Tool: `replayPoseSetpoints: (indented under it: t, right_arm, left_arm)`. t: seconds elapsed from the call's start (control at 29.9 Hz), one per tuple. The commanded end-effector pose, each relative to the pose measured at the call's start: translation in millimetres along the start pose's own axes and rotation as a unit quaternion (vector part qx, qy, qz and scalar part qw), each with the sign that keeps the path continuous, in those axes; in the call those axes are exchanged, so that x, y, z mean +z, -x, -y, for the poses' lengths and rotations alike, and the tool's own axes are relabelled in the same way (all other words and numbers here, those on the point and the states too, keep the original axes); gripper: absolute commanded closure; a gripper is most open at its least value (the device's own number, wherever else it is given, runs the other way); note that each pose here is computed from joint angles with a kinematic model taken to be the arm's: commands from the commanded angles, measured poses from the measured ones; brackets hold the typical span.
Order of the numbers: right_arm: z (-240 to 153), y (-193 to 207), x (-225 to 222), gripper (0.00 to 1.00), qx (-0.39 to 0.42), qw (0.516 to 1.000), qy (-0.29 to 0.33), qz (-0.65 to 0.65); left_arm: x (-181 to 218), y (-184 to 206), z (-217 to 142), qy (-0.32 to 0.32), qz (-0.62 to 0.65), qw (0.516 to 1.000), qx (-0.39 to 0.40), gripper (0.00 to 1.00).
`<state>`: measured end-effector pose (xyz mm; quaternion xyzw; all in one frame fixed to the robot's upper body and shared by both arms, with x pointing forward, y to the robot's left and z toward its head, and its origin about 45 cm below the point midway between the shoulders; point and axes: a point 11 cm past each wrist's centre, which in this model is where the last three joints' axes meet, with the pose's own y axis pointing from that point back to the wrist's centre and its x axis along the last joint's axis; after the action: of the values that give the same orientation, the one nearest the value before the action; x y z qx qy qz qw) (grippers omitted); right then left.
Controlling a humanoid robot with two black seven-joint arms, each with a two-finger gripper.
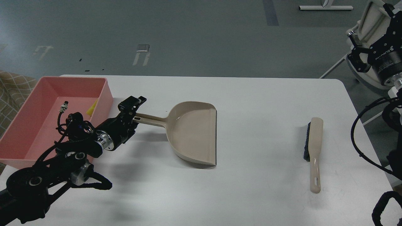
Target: Sweep and dump garbage into bin
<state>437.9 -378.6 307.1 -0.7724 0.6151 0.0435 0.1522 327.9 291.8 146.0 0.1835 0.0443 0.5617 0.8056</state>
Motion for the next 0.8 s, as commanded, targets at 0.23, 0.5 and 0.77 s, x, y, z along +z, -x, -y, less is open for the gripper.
replayPoseSetpoints:
  t: [0.23,0.5,0.77]
  right_arm:
    - [-2.2,-1.7,3.2,0.00,0.002,1.000,0.004,0.001]
    - [-3.9,-2.8,5.3,0.00,0.004,1.000,0.006,0.001]
    - [-4.5,-3.6,5.5,0.00,0.006,1.000,0.006,0.002]
  left_arm:
    - [-12.6,3.4,-4.9,-0.014,-0.004,1.000,-0.004,0.03]
    - [-14.2,-7.2,-13.2,-0.028,0.014,0.999,-0.027,0.03]
    - [-17.0,-4.2,-29.2,-0.037,0.019,0.998,-0.049,0.03]
